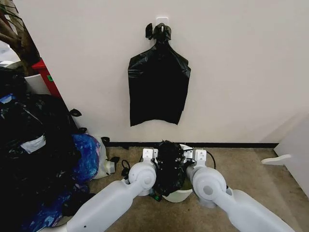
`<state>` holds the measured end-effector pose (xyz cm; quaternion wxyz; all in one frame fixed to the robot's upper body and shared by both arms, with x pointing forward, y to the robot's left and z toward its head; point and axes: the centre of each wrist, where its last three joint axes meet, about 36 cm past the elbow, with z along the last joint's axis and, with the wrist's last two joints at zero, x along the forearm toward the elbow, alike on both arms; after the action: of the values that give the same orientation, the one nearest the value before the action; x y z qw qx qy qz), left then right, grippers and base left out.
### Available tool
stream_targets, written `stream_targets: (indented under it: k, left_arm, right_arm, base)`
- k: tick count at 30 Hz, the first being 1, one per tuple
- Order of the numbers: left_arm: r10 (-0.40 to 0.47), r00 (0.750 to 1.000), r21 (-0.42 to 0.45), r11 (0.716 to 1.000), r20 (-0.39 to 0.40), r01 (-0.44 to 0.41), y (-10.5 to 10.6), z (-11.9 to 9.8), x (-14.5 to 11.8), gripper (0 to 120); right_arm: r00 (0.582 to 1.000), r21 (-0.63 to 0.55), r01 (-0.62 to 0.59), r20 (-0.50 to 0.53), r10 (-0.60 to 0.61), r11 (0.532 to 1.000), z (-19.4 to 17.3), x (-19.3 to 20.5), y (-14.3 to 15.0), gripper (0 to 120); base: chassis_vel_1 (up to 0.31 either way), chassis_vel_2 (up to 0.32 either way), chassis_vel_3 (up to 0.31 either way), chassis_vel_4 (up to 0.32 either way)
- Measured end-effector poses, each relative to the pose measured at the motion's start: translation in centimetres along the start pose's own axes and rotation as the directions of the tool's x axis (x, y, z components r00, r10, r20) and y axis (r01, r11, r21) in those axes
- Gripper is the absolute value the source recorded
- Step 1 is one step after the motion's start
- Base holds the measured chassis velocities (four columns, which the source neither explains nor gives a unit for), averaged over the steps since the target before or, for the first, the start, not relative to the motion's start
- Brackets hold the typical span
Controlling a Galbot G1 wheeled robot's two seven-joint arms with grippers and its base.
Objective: Place the garbage bag over the trash bin.
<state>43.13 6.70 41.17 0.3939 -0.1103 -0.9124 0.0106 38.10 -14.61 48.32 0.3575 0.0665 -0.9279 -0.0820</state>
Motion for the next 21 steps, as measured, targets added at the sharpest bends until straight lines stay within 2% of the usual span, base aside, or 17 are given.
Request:
stream_targets:
  k: [12, 17, 19, 21]
  left_arm:
    - [0.001, 0.997, 0.018, 1.000, 0.081, -0.003, 0.2, -1.2, 2.4, 2]
    - [0.022, 0.988, 0.035, 0.999, 0.152, -0.028, 0.8, -2.7, 5.3, 2]
    - [0.024, 0.987, 0.037, 0.999, 0.160, -0.030, 1.0, -2.9, 5.7, 2]
    - [0.023, 0.981, 0.038, 0.999, 0.192, -0.031, 1.8, -3.6, 7.1, 2]
  right_arm:
    - [0.999, -0.001, 0.014, 0.043, -0.014, 1.000, -0.8, 2.3, -0.5, 0]
    - [0.996, -0.005, 0.039, 0.080, -0.038, 0.999, -1.4, 3.9, -0.3, 0]
    - [0.995, -0.005, 0.044, 0.088, -0.043, 0.999, -1.5, 4.2, -0.2, 0]
    - [0.990, 0.000, 0.065, 0.123, -0.064, 0.998, -2.0, 5.6, 0.1, 0]
  base:
    - [0.000, 0.000, 0.000, 0.000]
    - [0.000, 0.000, 0.000, 0.000]
    - [0.000, 0.000, 0.000, 0.000]
    - [0.000, 0.000, 0.000, 0.000]
